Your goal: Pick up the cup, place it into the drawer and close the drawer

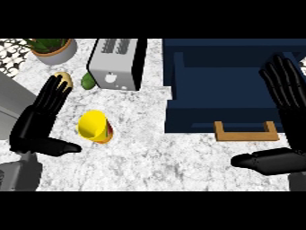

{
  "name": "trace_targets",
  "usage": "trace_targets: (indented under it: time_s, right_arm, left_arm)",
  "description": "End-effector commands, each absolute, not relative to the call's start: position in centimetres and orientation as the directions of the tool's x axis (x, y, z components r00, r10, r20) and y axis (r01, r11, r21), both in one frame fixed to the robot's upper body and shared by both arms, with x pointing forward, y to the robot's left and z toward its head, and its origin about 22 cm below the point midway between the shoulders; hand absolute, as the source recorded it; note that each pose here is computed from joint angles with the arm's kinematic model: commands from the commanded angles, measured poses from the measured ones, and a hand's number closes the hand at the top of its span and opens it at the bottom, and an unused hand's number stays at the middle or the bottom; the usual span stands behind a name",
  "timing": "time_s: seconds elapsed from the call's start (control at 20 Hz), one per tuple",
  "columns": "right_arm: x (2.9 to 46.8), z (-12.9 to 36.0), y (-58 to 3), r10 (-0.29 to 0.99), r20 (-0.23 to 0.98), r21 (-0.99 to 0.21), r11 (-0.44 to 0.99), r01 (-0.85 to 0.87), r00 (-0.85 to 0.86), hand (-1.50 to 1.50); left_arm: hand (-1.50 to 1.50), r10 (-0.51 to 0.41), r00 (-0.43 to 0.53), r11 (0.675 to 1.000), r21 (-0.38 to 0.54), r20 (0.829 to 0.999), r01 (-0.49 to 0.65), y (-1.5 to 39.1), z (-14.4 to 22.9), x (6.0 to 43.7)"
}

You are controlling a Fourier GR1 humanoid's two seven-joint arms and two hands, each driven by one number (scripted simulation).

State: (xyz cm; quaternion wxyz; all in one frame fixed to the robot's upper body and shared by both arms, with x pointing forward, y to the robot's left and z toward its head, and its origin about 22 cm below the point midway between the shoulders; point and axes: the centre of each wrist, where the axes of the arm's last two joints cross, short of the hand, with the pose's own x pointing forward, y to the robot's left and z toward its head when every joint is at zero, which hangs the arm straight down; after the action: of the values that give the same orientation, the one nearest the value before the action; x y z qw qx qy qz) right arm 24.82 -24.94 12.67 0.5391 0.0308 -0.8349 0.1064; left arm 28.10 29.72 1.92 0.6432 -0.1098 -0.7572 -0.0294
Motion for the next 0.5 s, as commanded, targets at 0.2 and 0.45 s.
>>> trace_targets:
  time_s: [0.2, 0.45]
  right_arm:
    - [27.1, 14.9, -24.4, 0.076, 0.902, -0.148, 0.979, -0.139, -0.425, -1.50]
    - [27.8, 15.2, -25.2, 0.073, 0.900, -0.159, 0.973, -0.167, -0.429, -1.50]
  left_arm:
    - [-1.50, 0.074, -0.073, 0.986, -0.062, 0.995, 0.157, 31.1, -4.9, 27.2]
    - [-1.50, 0.079, -0.053, 0.990, -0.072, 0.995, 0.124, 33.6, -7.7, 28.2]
